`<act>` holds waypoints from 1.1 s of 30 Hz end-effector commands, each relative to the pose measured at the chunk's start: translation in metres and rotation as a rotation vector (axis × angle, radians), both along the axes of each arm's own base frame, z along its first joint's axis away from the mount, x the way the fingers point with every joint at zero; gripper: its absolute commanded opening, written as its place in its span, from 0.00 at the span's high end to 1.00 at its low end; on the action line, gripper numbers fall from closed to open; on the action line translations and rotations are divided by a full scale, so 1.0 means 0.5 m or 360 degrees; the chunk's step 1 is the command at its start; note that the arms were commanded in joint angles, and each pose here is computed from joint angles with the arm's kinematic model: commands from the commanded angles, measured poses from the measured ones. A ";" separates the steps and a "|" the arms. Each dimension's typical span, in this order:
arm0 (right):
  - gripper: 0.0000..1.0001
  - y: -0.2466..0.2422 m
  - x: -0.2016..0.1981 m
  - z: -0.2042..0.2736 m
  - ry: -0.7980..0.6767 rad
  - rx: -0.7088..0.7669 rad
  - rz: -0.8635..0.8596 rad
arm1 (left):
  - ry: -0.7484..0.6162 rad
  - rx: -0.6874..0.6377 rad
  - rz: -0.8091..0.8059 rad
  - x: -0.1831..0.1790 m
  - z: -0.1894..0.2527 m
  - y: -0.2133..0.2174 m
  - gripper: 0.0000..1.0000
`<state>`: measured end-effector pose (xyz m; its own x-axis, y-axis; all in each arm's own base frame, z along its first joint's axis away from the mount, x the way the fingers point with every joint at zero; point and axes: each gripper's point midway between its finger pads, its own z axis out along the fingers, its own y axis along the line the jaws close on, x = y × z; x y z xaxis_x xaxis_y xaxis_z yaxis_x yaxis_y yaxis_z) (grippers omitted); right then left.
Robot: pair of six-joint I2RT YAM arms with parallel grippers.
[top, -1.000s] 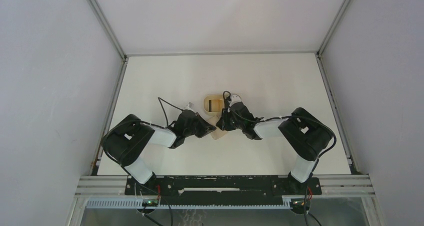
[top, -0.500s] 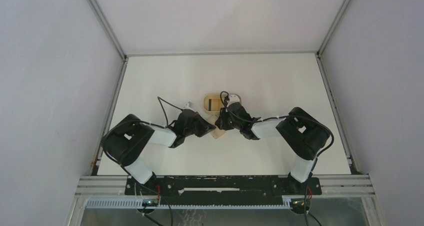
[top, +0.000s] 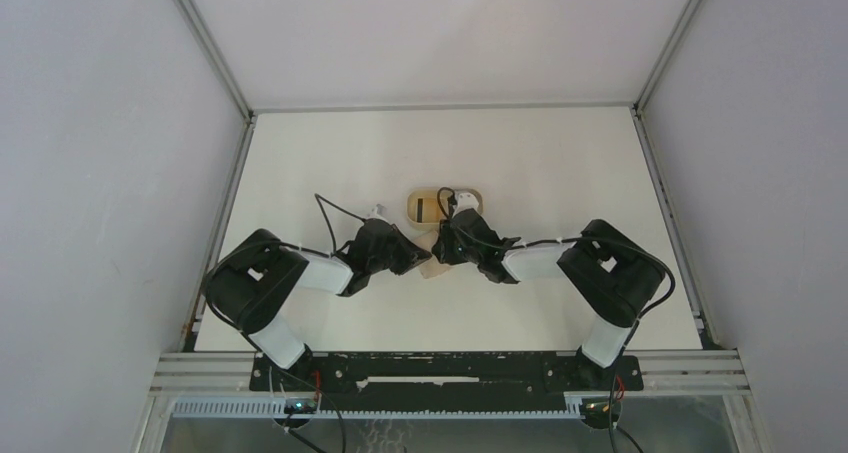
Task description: Take the credit cards out of the card holder
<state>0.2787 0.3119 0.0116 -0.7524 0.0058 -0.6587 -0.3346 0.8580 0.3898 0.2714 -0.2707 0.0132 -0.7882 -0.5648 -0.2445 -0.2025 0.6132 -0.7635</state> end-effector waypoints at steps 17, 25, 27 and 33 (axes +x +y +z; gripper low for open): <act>1.00 -0.054 -0.217 -0.139 0.0077 -0.0995 0.0276 | 0.0266 0.0621 0.0157 -0.063 -0.150 0.158 1.00; 0.97 -0.038 -0.213 -0.121 0.0078 -0.0921 0.0308 | 0.0257 0.0623 0.0147 -0.063 -0.149 0.159 1.00; 0.51 -0.037 -0.201 -0.094 0.0068 -0.0791 0.0293 | 0.0249 0.0624 0.0139 -0.061 -0.147 0.157 1.00; 0.06 -0.038 -0.136 0.060 -0.0076 -0.0355 0.0237 | 0.0209 0.0649 0.0121 -0.051 -0.127 0.157 1.00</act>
<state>0.2335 0.2902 0.0201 -0.6614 -0.2395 -0.7108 -0.3664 0.9301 0.0276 0.2728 -0.2671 0.0170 -0.7826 -0.5602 -0.2714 -0.1984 0.6377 -0.7443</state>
